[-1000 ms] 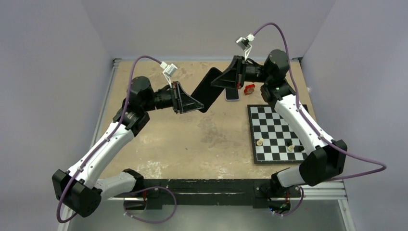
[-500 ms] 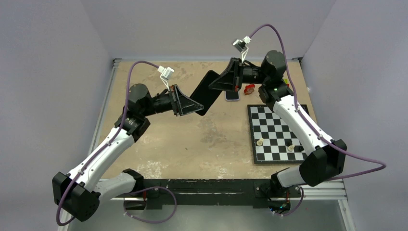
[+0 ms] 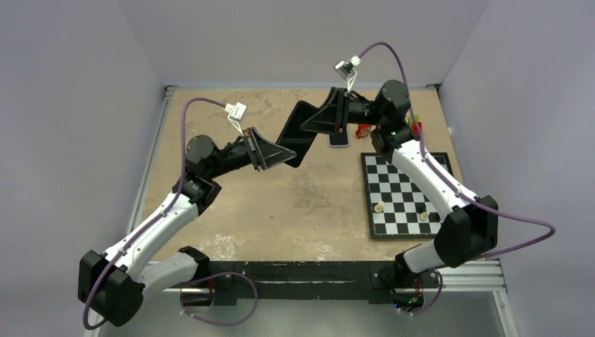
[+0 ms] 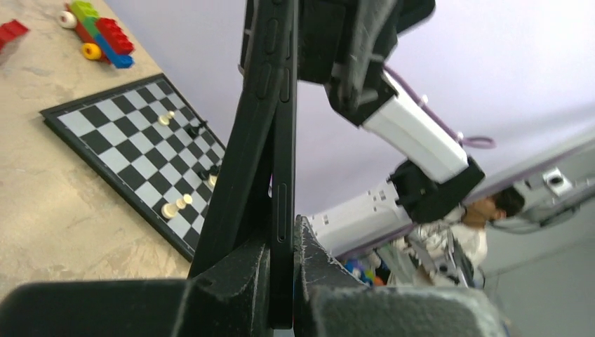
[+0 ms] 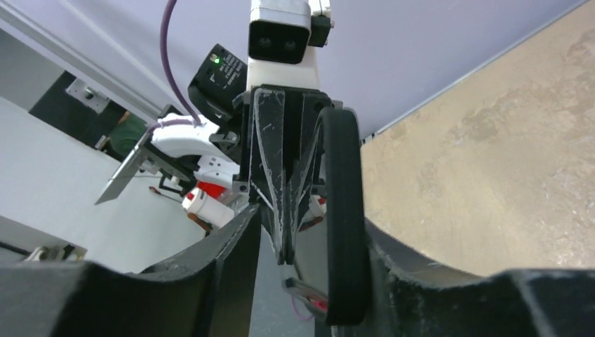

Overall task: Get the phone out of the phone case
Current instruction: Remove the phone case from the phone.

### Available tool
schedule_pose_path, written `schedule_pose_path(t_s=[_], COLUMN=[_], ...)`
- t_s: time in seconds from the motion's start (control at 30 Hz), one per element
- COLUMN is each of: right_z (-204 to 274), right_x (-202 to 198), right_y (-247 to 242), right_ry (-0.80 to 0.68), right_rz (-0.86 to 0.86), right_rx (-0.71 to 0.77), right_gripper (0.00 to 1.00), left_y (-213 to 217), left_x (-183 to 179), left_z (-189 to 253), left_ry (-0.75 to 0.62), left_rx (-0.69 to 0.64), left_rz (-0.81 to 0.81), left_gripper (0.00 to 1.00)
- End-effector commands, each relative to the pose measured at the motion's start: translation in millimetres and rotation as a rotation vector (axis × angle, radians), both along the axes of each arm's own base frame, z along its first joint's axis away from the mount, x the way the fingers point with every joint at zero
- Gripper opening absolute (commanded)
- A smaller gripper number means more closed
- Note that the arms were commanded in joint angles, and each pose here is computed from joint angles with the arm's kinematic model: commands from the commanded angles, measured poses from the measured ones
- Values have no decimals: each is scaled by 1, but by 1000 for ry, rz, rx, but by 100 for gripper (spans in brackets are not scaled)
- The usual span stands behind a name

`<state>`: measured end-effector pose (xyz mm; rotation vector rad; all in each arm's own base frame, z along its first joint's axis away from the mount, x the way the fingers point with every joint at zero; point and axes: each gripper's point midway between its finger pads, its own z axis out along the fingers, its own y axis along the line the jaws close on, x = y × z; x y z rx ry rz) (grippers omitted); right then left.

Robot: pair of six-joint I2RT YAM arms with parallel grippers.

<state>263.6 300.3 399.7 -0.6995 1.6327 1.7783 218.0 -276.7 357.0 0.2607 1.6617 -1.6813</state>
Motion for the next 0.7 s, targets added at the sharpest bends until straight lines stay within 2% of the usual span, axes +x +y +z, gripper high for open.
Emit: schedule_pose_path(t_s=[0.0, 0.07, 0.13, 0.33, 0.43, 0.57, 0.67], right_z=[9, 8, 6, -14, -28, -30, -35], right_x=[-1, 1, 1, -5, -5, -8, -9], right_y=[6, 5, 3, -10, -11, -3, 2], right_ry=[-3, 17, 34, 117, 161, 168, 180], right_rz=[-29, -50, -66, -117, -149, -149, -142], right_rx=[84, 115, 150, 260, 278, 279, 271], right_gripper=[56, 64, 68, 74, 73, 63, 59], left_y=[22, 25, 29, 39, 42, 45, 46], left_x=[28, 29, 31, 32, 32, 33, 34], left_z=[36, 37, 38, 46, 48, 50, 49], left_ry=[25, 48, 67, 103, 137, 159, 170], left_rx=[-206, -235, -258, -331, -361, -394, -404], left_rz=[220, 241, 265, 304, 308, 313, 322], left_gripper=[0, 0, 0, 0, 0, 0, 0])
